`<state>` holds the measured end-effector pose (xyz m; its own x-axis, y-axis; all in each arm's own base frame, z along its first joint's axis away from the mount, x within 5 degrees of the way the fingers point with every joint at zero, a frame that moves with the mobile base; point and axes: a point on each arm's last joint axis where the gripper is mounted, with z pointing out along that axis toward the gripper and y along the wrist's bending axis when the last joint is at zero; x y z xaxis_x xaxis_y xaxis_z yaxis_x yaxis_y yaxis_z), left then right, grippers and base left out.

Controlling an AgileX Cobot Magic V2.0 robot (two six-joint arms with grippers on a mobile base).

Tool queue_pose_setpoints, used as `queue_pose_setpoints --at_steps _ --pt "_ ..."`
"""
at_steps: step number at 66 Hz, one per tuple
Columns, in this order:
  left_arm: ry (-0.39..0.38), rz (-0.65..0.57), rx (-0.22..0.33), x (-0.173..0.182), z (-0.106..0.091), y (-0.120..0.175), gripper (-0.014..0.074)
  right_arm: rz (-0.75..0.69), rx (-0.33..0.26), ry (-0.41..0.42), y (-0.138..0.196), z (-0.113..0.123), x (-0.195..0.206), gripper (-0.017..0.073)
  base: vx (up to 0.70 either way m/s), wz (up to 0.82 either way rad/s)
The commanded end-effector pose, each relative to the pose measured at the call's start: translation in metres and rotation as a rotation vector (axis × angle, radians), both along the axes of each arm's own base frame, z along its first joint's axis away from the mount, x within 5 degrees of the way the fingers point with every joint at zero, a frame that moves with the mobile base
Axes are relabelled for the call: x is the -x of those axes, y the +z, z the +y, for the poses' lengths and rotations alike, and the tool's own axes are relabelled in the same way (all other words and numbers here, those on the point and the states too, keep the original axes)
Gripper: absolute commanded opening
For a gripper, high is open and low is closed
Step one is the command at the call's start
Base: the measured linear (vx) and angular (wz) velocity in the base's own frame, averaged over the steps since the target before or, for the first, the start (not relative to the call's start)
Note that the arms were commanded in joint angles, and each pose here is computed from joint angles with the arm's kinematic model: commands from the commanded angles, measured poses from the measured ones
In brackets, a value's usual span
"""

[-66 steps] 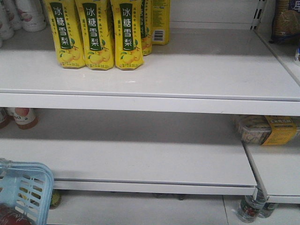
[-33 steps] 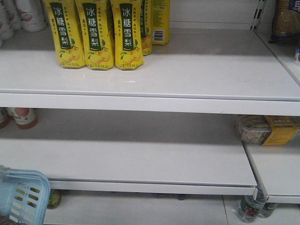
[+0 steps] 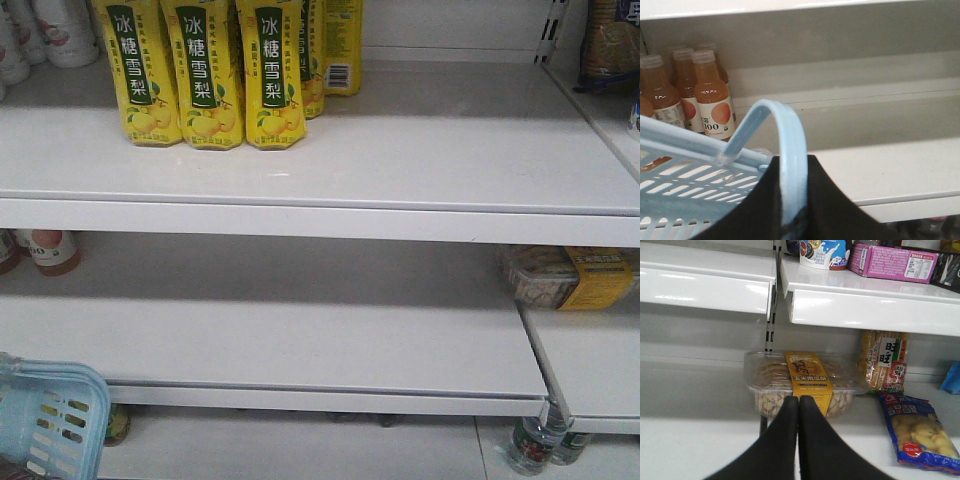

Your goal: Place coke in basket with both arms

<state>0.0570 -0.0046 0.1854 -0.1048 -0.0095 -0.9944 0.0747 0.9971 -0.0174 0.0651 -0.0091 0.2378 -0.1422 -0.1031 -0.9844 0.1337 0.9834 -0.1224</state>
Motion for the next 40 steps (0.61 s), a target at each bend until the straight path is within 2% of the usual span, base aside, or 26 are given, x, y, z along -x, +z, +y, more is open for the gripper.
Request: queue_pose_setpoints --at_steps 1,40 --pt "0.008 -0.206 -0.003 0.0016 0.0008 0.018 -0.0006 -0.083 0.017 -0.016 0.0148 -0.0017 -0.0018 -0.001 0.0 0.0" --pt "0.009 -0.231 0.004 0.0021 0.0009 0.0224 -0.0006 -0.074 0.016 -0.015 0.0139 -0.0016 -0.0018 -0.001 0.0 0.0"
